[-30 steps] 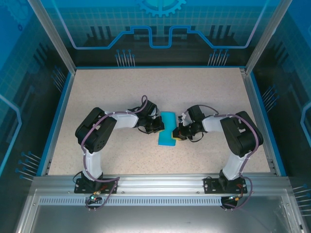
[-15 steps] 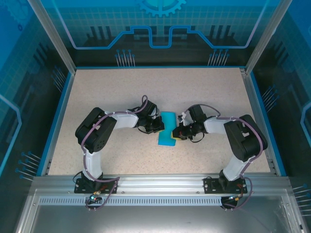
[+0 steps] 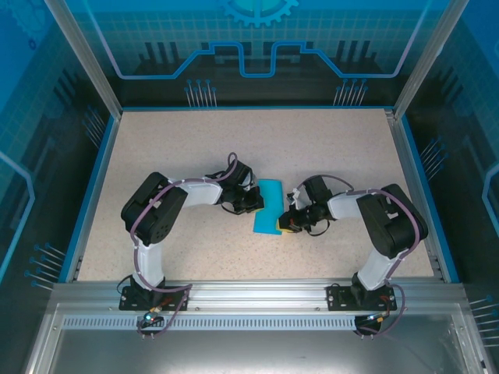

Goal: Fold a paper plane with a square sheet of paper (pick it up from the middle)
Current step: Fold the square sheet of paper in half at the center of the table.

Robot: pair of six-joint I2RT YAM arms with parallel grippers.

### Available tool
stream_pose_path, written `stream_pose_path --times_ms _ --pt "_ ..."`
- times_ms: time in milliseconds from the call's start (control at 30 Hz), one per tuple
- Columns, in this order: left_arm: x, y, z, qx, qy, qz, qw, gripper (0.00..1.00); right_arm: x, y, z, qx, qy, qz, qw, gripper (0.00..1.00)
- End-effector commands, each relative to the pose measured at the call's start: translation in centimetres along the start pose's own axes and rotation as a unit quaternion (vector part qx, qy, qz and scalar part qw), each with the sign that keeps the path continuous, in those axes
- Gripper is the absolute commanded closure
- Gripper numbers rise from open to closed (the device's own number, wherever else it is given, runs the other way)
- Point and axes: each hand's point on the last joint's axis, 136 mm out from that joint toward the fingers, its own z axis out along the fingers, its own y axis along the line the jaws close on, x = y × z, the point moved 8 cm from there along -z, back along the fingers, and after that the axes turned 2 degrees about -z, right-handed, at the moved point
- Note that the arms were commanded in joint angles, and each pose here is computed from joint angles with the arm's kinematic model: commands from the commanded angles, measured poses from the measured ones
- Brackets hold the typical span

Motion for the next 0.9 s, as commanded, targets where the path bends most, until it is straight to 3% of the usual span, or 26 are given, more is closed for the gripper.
stream_pose_path --times_ms 0,200,433,633,867 --pt "1.6 4.4 1.9 -0.096 0.029 -0.031 0.995 1.00 1.8 -0.7 0.4 0.015 0.025 0.015 0.999 0.95" --pt "1.7 4.6 1.9 -0.097 0.029 -0.033 0.994 1.00 1.7 1.6 -0.1 0.012 0.014 -0.011 1.000 0.94" --pt "1.8 4.6 1.9 -0.095 0.028 -0.034 0.994 1.00 2.5 -0.5 1.0 0.057 0.025 0.007 0.998 0.95" --pt "1.9 4.8 2.0 -0.097 0.030 -0.033 0.994 1.00 3.0 -1.3 1.2 0.055 0.028 0.026 0.998 0.96" --pt "1.8 4.6 2.0 -0.095 0.030 -0.030 0.995 1.00 -0.2 3.1 -2.6 -0.006 -0.048 -0.016 0.999 0.96"
